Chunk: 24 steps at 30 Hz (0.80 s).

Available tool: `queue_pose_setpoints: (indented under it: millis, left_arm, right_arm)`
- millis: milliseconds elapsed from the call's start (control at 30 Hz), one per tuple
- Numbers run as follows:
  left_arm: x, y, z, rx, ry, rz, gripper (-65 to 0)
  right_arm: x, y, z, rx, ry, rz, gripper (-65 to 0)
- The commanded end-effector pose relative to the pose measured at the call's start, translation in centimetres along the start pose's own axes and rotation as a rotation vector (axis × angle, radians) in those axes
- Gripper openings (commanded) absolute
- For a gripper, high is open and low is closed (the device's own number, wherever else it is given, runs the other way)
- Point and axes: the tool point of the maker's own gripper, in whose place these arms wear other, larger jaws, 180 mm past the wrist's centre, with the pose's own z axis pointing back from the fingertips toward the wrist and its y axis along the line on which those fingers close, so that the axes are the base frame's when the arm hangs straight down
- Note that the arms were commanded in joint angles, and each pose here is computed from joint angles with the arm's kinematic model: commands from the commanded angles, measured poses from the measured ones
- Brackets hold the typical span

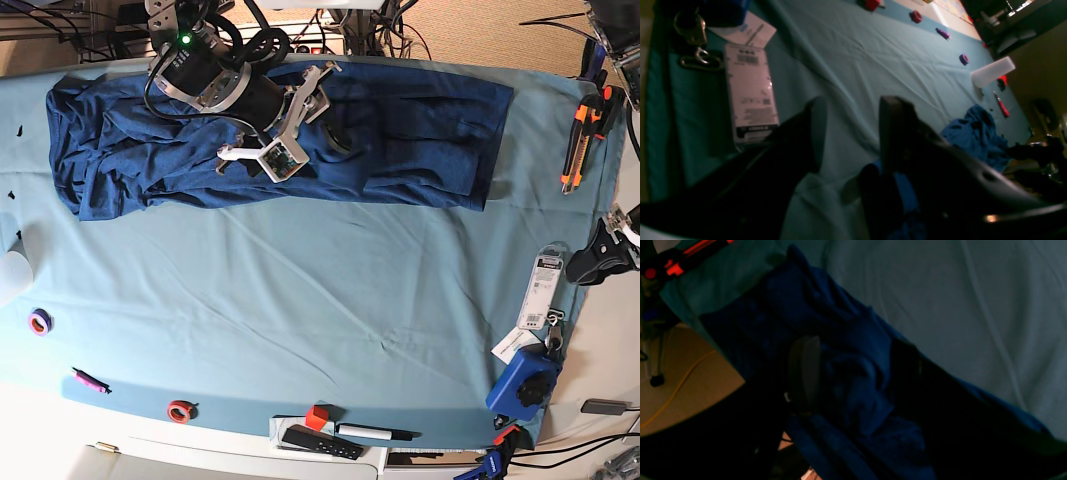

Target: Layout the t-shirt on the table in an organized manner, then fold the t-shirt properly

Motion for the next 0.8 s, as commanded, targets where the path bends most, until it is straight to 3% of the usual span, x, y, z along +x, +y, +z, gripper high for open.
queue_pose_setpoints:
  millis: [0,67,167,267,367,433,633,767]
  left_arm:
    - [2.0,-0.7,0.2,-0.023,-0.060,-0.029,-38.1]
    - [1.4,-1.1,-0.6,-0.042,-0.066,-0.007,-38.1]
    - [0.3,-1.8,-1.9,-0.079,-0.084,0.034,-38.1]
    - [-0.9,-2.7,-3.4,-0.117,-0.092,0.072,-38.2]
    - [-2.4,-3.8,-5.0,-0.158,-0.056,0.091,-38.1]
    - [-3.5,-4.7,-6.0,-0.185,-0.014,0.093,-38.1]
    - [-6.5,-6.7,-8.2,-0.249,0.104,0.090,-38.1]
    - [-7.0,-7.1,-8.5,-0.259,0.125,0.089,-38.1]
  right_arm:
    - [1.1,0.3,0.3,0.009,-0.051,0.003,-32.5]
    - [1.3,-0.1,0.3,-0.008,-0.059,0.014,-32.5]
    - [1.0,-2.4,0.5,-0.137,-0.041,0.051,-32.5]
    - [0.7,-5.8,1.3,-0.313,-0.032,0.003,-32.5]
    - [0.6,-7.0,1.8,-0.365,-0.034,-0.030,-32.6]
    - [1.3,-6.6,1.5,-0.340,-0.066,-0.065,-32.5]
    - [-1.4,-4.2,-3.7,-0.152,0.001,-0.175,-32.5]
    - [-2.7,-4.2,-5.5,-0.132,0.055,-0.204,-32.5]
